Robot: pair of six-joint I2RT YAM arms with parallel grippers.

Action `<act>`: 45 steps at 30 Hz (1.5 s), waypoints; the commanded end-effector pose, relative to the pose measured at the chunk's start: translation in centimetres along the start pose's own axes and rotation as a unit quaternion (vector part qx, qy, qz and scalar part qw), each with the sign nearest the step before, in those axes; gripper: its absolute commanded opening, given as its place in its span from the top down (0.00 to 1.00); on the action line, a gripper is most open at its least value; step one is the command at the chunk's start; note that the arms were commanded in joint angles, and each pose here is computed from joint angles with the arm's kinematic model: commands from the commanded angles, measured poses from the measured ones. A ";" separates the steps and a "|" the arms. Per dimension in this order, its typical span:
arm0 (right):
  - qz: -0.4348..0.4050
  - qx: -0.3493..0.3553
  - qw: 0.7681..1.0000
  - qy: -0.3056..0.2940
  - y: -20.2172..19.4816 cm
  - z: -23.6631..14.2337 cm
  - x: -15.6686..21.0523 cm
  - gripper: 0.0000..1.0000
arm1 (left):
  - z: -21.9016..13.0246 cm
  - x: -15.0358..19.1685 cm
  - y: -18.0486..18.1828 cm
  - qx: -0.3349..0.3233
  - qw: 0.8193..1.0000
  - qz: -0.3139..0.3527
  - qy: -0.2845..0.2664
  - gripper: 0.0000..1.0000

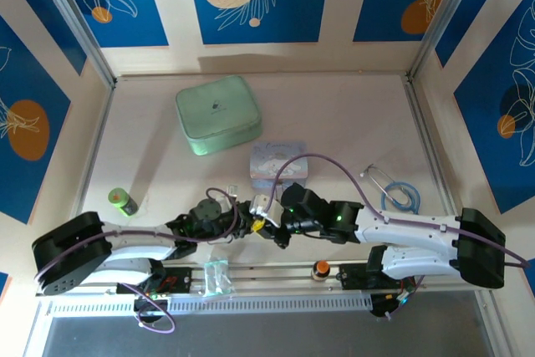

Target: Unlock the padlock with the key

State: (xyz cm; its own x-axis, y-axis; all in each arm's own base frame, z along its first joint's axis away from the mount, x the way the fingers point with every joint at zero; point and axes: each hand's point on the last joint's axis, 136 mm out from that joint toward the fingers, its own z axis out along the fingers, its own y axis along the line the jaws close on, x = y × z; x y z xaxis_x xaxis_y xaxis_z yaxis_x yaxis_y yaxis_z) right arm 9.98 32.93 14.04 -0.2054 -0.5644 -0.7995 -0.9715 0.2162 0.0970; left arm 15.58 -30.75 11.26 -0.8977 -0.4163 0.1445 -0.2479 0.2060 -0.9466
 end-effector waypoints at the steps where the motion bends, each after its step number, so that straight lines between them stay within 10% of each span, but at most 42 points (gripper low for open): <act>1: -0.017 0.042 0.999 -0.013 -0.9 0.8 -0.5 1.00 | 0.1 0.8 -1.0 0.028 0.999 0.000 0.019 0.76; 9: -0.030 0.088 0.996 -0.003 -2.2 1.1 0.0 1.00 | -0.2 0.5 -0.5 0.024 1.000 -0.001 0.012 0.99; 18: -0.011 0.102 0.995 0.009 -2.7 0.5 1.5 1.00 | -1.2 -0.3 -0.7 0.000 0.999 0.041 -0.019 1.00; 26: 0.109 0.060 0.991 -0.051 -1.9 -1.3 0.3 0.56 | -3.5 -3.1 -2.8 -0.021 0.981 0.152 -0.115 1.00; 31: 0.324 0.003 0.934 -0.151 -3.9 -3.3 -2.3 0.32 | -4.8 -4.8 -5.9 0.022 0.954 0.237 -0.182 1.00; 34: 0.416 -0.033 0.891 -0.179 -4.3 -3.4 -3.7 0.36 | -5.5 -5.4 -8.3 0.061 0.939 0.260 -0.218 1.00; 45: 0.433 -0.117 0.856 -0.256 -2.9 -3.2 -8.9 0.46 | -7.1 -5.8 -13.0 0.163 0.914 0.254 -0.270 1.00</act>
State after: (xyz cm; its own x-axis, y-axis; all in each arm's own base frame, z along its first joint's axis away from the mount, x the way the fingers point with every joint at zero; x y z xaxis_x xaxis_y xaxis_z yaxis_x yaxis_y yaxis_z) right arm 14.11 34.08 19.65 -0.8398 0.0965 -0.5343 -0.4875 0.2992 0.8202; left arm 21.30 -25.07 22.56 -0.5789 -0.6910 -0.4329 0.3012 0.3122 -0.9010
